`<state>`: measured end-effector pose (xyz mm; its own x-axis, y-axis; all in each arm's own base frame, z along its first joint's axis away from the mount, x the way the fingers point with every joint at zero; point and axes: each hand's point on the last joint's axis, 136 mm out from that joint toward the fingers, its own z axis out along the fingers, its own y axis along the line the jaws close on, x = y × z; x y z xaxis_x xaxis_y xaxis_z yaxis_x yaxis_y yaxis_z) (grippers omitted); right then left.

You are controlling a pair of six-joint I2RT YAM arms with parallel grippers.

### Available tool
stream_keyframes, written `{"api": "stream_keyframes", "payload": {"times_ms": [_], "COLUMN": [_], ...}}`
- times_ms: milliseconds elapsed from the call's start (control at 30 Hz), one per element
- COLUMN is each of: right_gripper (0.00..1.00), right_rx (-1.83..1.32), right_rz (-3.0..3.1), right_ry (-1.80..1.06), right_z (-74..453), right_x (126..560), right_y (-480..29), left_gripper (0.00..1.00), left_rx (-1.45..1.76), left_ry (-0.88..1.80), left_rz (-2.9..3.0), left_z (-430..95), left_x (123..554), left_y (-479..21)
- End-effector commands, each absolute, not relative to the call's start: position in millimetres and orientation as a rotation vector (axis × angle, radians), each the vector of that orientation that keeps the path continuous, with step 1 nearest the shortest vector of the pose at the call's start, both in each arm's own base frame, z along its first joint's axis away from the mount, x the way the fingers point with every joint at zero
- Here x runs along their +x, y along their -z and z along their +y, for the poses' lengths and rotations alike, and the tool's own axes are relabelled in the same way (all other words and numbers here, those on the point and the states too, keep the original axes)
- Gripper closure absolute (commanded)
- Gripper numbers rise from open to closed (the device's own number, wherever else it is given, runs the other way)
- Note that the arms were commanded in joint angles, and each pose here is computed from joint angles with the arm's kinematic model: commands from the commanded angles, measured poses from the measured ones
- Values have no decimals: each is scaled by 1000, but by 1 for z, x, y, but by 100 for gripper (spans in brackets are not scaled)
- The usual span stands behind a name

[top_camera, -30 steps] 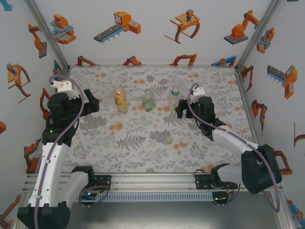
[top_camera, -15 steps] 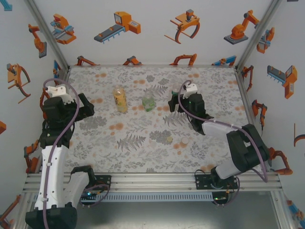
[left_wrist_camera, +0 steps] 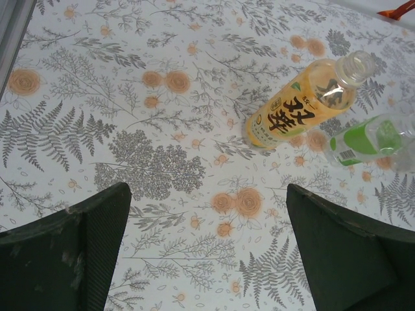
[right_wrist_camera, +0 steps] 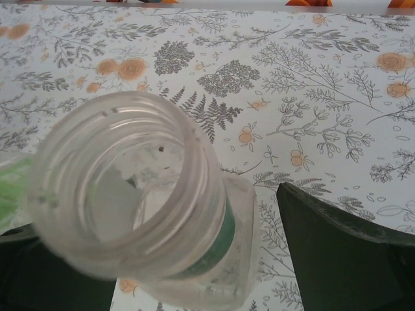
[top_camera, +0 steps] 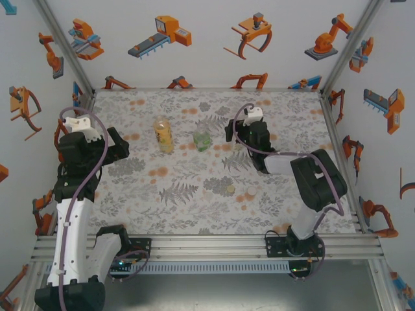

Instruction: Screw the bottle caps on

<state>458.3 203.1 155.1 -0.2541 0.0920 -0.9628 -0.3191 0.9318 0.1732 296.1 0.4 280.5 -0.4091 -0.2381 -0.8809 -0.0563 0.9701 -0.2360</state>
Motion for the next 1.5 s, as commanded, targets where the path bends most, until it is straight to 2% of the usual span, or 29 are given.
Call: {"api": "stream_keyframes", "payload": {"times_ms": [0,600,767,867,1200,1467], "right_gripper": [20,36,46,50,53,53], "right_rx": [-154,-161,-165,-172,-198,-296], "right_rz": [1686,1701,1700,1694,1703,1746], "right_ry": [-395,-423,-428,-435,-460,-515], "right_z": [209,210,210,211,208,208], "right_x": [470,460,458,456,436,399], "right_y": [-177,-147,-148,-151,-172,-188], "left_gripper": [3,3,3,3,3,3], "left_rx": [-190,-198,-198,-193,-140,25], "left_ry": [207,212,216,226,259,535], "left_rz": [1996,2003,2005,2006,2010,1924], "left_z": [-1,-1,-2,-3,-17,-70], "left_x": [294,294,295,295,294,291], "left_y": [-277,-274,-274,-274,-275,-289]}}
